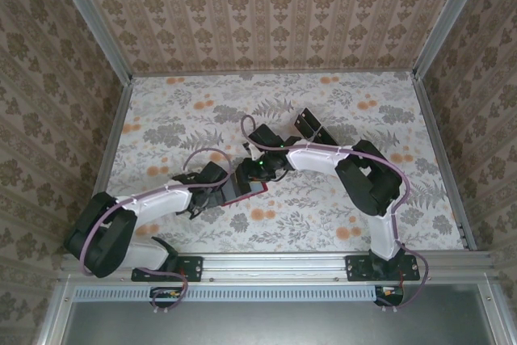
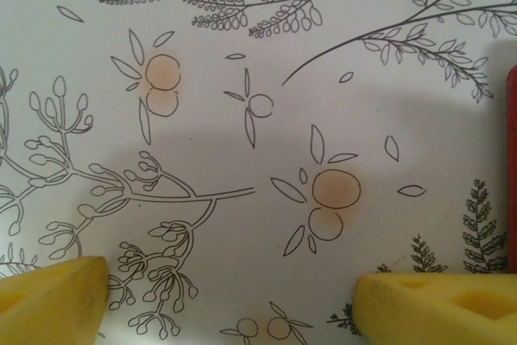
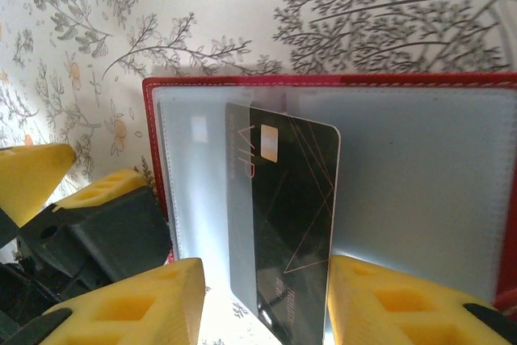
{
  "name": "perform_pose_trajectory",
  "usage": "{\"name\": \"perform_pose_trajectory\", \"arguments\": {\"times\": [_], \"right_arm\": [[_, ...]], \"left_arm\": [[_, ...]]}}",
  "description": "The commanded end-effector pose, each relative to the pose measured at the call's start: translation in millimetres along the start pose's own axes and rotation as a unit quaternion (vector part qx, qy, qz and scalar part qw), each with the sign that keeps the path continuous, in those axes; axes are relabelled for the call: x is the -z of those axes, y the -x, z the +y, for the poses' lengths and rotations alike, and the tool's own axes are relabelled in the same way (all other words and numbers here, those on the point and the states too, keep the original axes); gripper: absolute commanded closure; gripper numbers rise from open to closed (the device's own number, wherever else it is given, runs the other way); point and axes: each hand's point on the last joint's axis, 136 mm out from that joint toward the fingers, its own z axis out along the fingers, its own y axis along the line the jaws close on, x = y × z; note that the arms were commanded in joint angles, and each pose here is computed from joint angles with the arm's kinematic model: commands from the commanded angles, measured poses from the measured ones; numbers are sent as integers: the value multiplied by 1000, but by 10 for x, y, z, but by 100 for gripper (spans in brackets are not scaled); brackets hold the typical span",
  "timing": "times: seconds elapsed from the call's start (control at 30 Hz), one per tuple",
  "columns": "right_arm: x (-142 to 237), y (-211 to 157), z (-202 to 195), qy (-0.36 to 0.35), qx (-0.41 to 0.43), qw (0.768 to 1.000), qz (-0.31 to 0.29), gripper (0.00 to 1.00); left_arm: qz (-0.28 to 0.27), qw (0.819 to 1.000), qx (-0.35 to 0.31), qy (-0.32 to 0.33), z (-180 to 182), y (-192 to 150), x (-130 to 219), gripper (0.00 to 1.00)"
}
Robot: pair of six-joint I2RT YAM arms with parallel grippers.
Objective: Put the credit cards into the card holder
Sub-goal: Insert the credit card into the card slot.
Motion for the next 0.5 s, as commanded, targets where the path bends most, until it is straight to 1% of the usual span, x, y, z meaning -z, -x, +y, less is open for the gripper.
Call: {"name": "perform_pose_trajectory", "arguments": {"times": [0.0, 0.17, 0.33, 0.43, 0.47], "right_arm": [[-49, -89, 11, -3, 10, 1000, 28, 55], [24, -101, -79, -36, 33, 998, 32, 50], [218, 26, -39, -45, 58, 997, 9, 46], [318, 115, -38, -53, 65, 996, -5, 47], [339, 145, -50, -57, 67, 996, -8, 49]], "left_arm": [[-16, 998, 12, -53, -291, 142, -100, 0], [-16, 998, 10, -54, -304, 145, -113, 0], [-16, 999, 9, -51, -289, 144, -113, 0], [-18, 999, 9, -50, -286, 155, -106, 0], [-18, 999, 9, -49, -281, 153, -113, 0]]}}
